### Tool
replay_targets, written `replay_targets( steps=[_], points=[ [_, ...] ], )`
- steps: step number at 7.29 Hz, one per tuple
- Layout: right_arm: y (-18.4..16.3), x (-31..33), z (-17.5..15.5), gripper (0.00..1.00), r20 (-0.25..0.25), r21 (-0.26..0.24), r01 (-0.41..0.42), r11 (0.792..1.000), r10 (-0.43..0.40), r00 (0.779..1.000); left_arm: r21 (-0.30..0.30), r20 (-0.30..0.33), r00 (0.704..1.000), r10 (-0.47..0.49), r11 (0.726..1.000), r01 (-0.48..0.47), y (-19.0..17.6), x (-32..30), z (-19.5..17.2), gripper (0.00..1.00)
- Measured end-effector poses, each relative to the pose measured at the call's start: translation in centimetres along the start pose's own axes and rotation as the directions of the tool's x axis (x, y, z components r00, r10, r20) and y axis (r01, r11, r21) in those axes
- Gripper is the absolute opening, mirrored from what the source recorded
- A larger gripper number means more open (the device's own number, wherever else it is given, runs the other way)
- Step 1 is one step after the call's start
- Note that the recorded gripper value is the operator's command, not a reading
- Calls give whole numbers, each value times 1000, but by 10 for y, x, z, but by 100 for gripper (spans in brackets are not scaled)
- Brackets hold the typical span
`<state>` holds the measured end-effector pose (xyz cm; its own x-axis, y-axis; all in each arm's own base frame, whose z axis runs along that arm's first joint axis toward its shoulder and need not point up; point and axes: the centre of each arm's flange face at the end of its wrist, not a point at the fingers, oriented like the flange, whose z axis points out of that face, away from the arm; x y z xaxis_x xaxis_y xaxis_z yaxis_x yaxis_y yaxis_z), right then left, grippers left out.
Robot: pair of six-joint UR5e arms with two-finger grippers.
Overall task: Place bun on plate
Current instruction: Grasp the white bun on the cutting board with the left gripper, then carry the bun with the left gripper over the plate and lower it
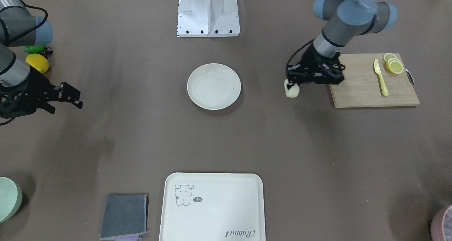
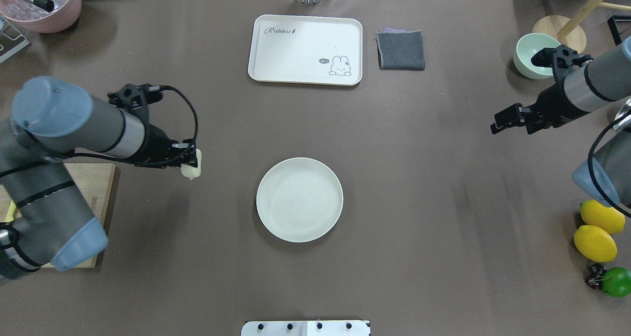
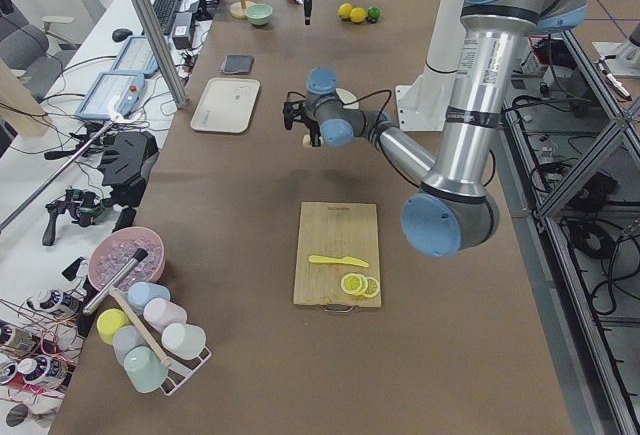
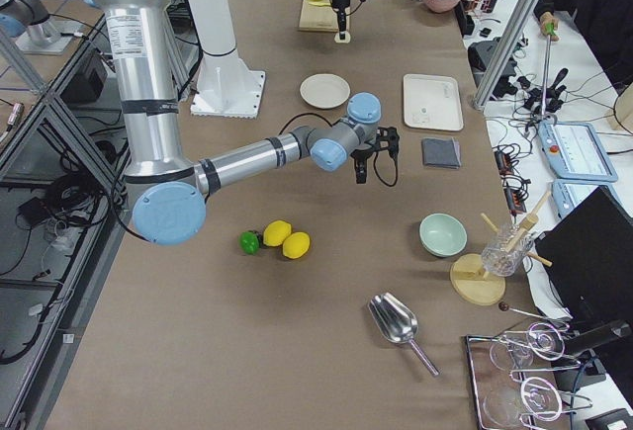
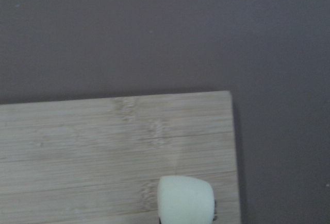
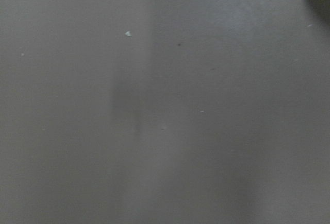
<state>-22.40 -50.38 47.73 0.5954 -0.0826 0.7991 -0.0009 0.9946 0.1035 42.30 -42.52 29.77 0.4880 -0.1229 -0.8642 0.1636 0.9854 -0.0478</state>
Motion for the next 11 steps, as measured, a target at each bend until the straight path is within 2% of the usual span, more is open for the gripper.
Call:
replay_targets(
  steps=[2,5,9,11],
  points=[
    [-10,42,-20,100,-53,-21,29,999,-30,998,18,20,1000,4,1000,-4,28,81,34,27],
    [-10,62,-26,100,-79,-37,32,999,-35,996,34,44,999,15,999,-16,63,147,85,28],
    [-9,64,-26,100,-82,-38,32,999,-35,996,24,54,998,15,1000,-17,95,164,107,50],
    [-10,62,-26,100,-79,-39,33,999,-35,996,36,50,998,23,999,-25,101,169,108,74]
  ],
)
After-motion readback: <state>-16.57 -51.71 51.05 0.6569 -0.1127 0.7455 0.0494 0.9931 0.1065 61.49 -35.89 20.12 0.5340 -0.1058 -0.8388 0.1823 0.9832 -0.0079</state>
